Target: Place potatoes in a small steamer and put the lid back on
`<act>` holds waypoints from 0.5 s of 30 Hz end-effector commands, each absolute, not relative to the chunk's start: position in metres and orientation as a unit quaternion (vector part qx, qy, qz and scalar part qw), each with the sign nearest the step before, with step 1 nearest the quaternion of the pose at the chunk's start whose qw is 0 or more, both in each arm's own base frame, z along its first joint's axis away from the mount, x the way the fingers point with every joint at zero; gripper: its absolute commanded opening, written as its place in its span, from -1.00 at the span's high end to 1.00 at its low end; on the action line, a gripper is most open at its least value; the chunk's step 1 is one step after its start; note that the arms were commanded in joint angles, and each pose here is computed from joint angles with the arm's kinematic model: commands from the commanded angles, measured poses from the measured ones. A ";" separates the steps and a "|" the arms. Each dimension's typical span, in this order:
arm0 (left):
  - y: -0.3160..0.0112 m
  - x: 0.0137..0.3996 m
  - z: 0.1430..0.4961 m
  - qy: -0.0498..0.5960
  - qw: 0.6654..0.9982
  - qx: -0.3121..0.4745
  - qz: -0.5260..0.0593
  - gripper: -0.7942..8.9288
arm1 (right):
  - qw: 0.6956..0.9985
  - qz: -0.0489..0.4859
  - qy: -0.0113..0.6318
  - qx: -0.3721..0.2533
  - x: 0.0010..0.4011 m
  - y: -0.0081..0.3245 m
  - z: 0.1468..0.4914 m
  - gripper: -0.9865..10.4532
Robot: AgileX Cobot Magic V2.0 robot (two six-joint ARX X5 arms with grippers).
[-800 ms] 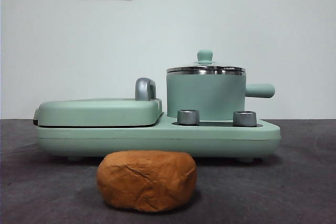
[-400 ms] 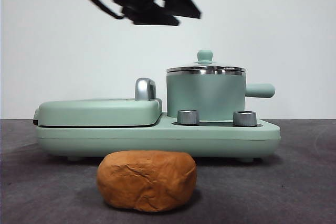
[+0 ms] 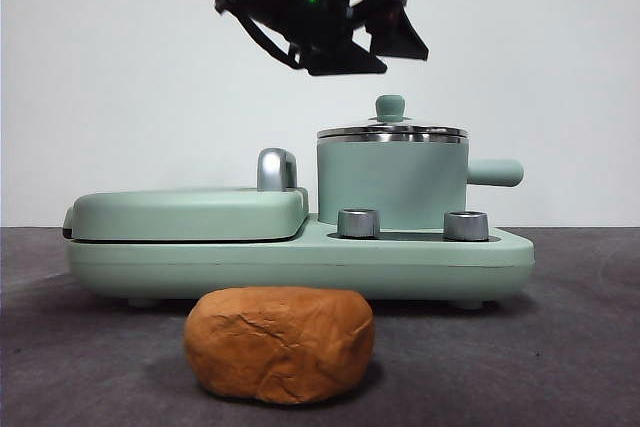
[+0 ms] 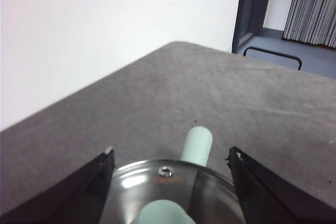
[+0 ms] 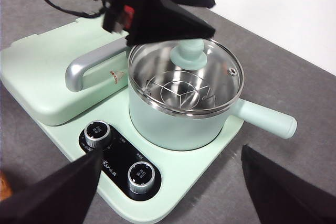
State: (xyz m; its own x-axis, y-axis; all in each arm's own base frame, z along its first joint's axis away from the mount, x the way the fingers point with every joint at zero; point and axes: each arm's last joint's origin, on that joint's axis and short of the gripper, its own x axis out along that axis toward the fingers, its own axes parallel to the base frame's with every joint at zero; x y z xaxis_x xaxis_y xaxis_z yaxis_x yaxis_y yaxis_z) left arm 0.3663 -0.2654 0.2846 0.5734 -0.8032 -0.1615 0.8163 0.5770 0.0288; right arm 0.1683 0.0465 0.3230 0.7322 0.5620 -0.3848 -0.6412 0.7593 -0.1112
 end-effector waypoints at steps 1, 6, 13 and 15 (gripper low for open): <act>-0.274 0.371 0.280 0.065 0.884 0.047 -0.461 0.14 | 0.925 0.325 0.159 -0.113 0.169 0.047 0.328 0.10; -0.275 0.373 0.271 0.080 0.882 0.055 -0.461 0.14 | 0.927 0.324 0.154 -0.114 0.170 0.048 0.329 0.10; -0.273 0.374 0.262 0.114 0.879 0.065 -0.458 0.14 | 0.927 0.323 0.149 -0.115 0.170 0.048 0.330 0.10; -0.273 0.374 0.259 0.120 0.878 0.069 -0.458 0.14 | 0.927 0.323 0.149 -0.115 0.170 0.048 0.330 0.10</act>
State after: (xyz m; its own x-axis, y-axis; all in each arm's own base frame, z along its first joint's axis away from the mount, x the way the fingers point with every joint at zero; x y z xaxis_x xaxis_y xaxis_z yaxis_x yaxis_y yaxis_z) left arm 0.3694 -0.2673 0.2626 0.5530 -0.7865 -0.2750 0.8167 0.5770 -0.0077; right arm 0.1691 0.0467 0.3249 0.7411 0.5628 -0.3662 -0.6378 0.7604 -0.1222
